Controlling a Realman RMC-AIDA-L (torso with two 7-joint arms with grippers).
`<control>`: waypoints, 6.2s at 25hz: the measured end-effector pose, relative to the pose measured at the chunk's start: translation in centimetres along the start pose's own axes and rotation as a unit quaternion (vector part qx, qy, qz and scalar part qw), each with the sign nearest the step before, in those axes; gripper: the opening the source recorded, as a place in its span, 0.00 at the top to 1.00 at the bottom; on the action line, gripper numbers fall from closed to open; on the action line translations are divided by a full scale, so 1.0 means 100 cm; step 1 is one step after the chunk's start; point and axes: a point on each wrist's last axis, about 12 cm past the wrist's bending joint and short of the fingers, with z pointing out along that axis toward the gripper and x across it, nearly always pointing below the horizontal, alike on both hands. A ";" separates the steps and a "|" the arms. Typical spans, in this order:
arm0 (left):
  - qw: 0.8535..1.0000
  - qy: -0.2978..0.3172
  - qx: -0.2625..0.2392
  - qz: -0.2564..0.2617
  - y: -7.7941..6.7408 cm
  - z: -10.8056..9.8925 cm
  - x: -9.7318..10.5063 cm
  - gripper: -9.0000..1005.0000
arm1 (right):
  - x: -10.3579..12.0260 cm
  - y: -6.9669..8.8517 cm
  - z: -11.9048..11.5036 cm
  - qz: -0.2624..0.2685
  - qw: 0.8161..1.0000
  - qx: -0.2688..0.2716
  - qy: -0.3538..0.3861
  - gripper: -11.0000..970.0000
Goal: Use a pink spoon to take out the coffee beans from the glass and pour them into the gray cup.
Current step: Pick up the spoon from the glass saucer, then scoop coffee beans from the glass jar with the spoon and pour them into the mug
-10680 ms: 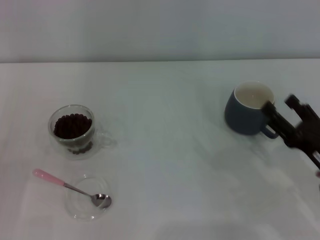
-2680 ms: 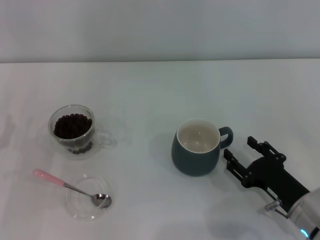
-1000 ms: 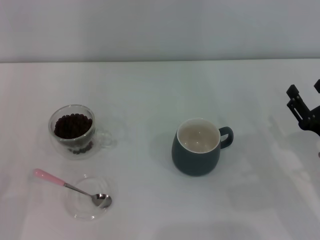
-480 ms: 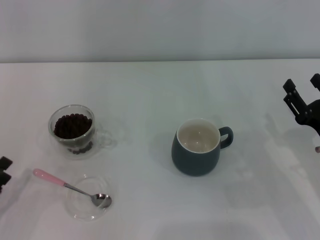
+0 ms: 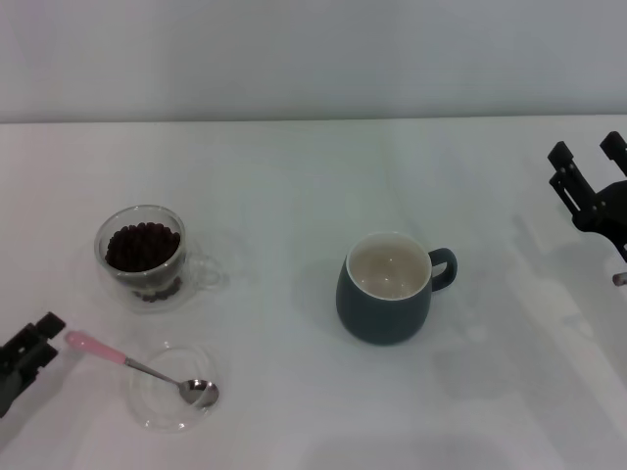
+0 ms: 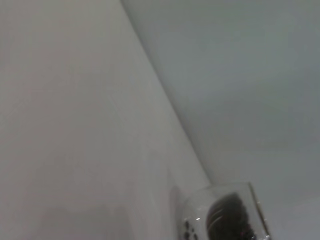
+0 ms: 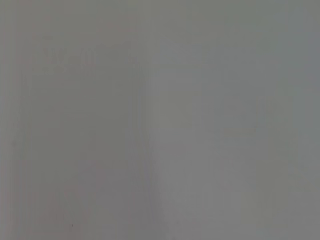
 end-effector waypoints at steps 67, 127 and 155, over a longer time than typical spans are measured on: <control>0.972 -0.032 0.191 0.135 -0.062 0.012 -0.046 0.87 | 0.006 -0.002 -0.019 0.006 1.000 0.014 0.014 0.24; 0.982 -0.003 0.032 0.185 -0.068 0.098 -0.073 0.87 | 0.013 0.006 -0.018 0.013 0.999 0.007 0.038 0.25; 0.998 -0.026 0.032 0.039 -0.053 0.072 -0.073 0.87 | 0.015 0.008 -0.021 0.015 0.999 -0.001 0.041 0.25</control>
